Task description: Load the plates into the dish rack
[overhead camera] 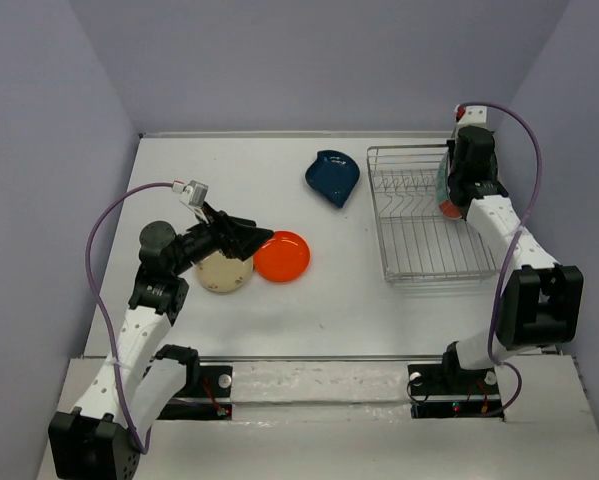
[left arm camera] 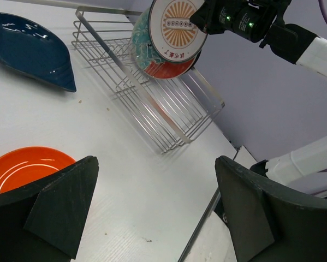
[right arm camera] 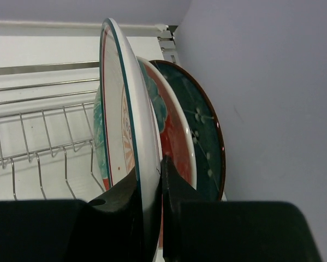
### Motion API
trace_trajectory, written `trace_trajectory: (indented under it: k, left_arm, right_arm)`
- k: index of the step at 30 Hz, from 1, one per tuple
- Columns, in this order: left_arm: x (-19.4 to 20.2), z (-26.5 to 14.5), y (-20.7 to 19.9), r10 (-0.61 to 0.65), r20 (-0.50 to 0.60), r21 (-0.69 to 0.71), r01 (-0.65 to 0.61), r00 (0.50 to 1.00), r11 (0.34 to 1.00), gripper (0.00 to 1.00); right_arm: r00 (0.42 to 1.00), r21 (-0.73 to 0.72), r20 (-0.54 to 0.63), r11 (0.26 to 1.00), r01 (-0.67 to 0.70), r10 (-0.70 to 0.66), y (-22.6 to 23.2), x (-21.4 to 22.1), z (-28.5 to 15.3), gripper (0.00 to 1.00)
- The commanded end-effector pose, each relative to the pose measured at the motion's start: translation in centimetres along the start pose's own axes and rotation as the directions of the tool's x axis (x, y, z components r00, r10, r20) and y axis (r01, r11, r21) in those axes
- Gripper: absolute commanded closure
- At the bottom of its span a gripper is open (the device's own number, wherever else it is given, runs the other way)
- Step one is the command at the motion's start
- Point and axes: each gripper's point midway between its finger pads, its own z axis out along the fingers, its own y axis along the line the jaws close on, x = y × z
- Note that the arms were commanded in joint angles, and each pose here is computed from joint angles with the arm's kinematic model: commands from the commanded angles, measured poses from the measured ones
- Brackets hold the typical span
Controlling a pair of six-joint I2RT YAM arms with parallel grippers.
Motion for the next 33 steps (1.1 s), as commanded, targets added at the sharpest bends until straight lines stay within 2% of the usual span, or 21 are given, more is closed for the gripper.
trace_trajectory:
  k: [1, 4, 7, 19, 22, 23, 24, 25, 27, 28, 29, 33]
  left_arm:
    - [-1.6, -0.1, -2.8, 0.058, 0.027, 0.094, -0.06, 0.998, 0.994, 0.01]
    - [-1.7, -0.2, -3.0, 0.059, 0.03, 0.1, -0.062, 0.998, 0.993, 0.01]
    - [-1.6, -0.2, -3.0, 0.057, 0.03, 0.102, -0.06, 0.998, 0.993, 0.01]
    - [-1.2, 0.3, -2.1, 0.029, 0.011, 0.086, -0.03, 1.0, 0.996, 0.01]
    - [-0.8, 0.5, -1.5, 0.015, 0.0, 0.069, -0.015, 1.0, 0.997, 0.01]
    - [-0.6, 0.7, -1.0, 0.003, -0.009, 0.057, -0.003, 1.0, 0.998, 0.01]
    - [-0.5, 0.8, -0.7, -0.001, -0.015, 0.047, 0.002, 1.0, 0.999, 0.01]
    - [-0.3, 1.0, -0.2, -0.013, -0.026, 0.03, 0.013, 1.0, 0.999, 0.01]
    - [0.0, 1.3, 1.0, -0.019, -0.035, -0.021, 0.018, 0.999, 1.0, 0.01]
    - [0.0, 1.3, 1.4, -0.022, -0.037, -0.04, 0.021, 0.999, 0.999, 0.01]
    - [0.0, 1.5, 2.1, -0.025, -0.031, -0.067, 0.023, 0.999, 0.997, 0.01]
    - [0.4, 1.8, 4.4, -0.049, -0.04, -0.154, 0.042, 0.998, 0.987, 0.01]
  right_arm:
    - [0.987, 0.033, 0.137, 0.996, -0.086, 0.081, -2.9, -4.3, -0.5, 0.93]
    - [0.991, -0.011, 0.108, 0.997, -0.082, 0.082, -2.5, -3.1, 0.1, 0.93]
    - [0.988, -0.119, 0.089, 0.986, -0.113, 0.124, -0.8, -1.7, 0.3, 0.93]
    - [0.98, -0.216, 0.009, 0.957, -0.194, 0.2, 1.8, 1.7, 1.1, 0.92]
    - [0.965, -0.189, -0.016, 0.947, -0.26, 0.262, 1.7, 1.7, 1.4, 0.48]
    - [0.95, -0.194, -0.025, 0.93, -0.311, 0.312, 1.8, 1.3, 1.2, 0.25]
    - [0.944, -0.204, -0.047, 0.922, -0.328, 0.326, 2.0, 1.2, 0.8, 0.19]
    - [0.933, -0.203, -0.021, 0.912, -0.357, 0.361, 1.4, -0.6, 0.4, 0.12]
    - [0.904, -0.187, -0.007, 0.888, -0.421, 0.427, 0.2, -3.1, -0.6, 0.11]
    - [0.899, -0.174, -0.029, 0.883, -0.435, 0.437, 0.2, -2.6, -0.6, 0.1]
    - [0.879, -0.175, 0.001, 0.866, -0.468, 0.476, -0.6, -4.6, -1.4, 0.1]
    - [0.841, -0.219, 0.056, 0.828, -0.516, 0.538, -2.0, -7.9, -5.0, 0.08]
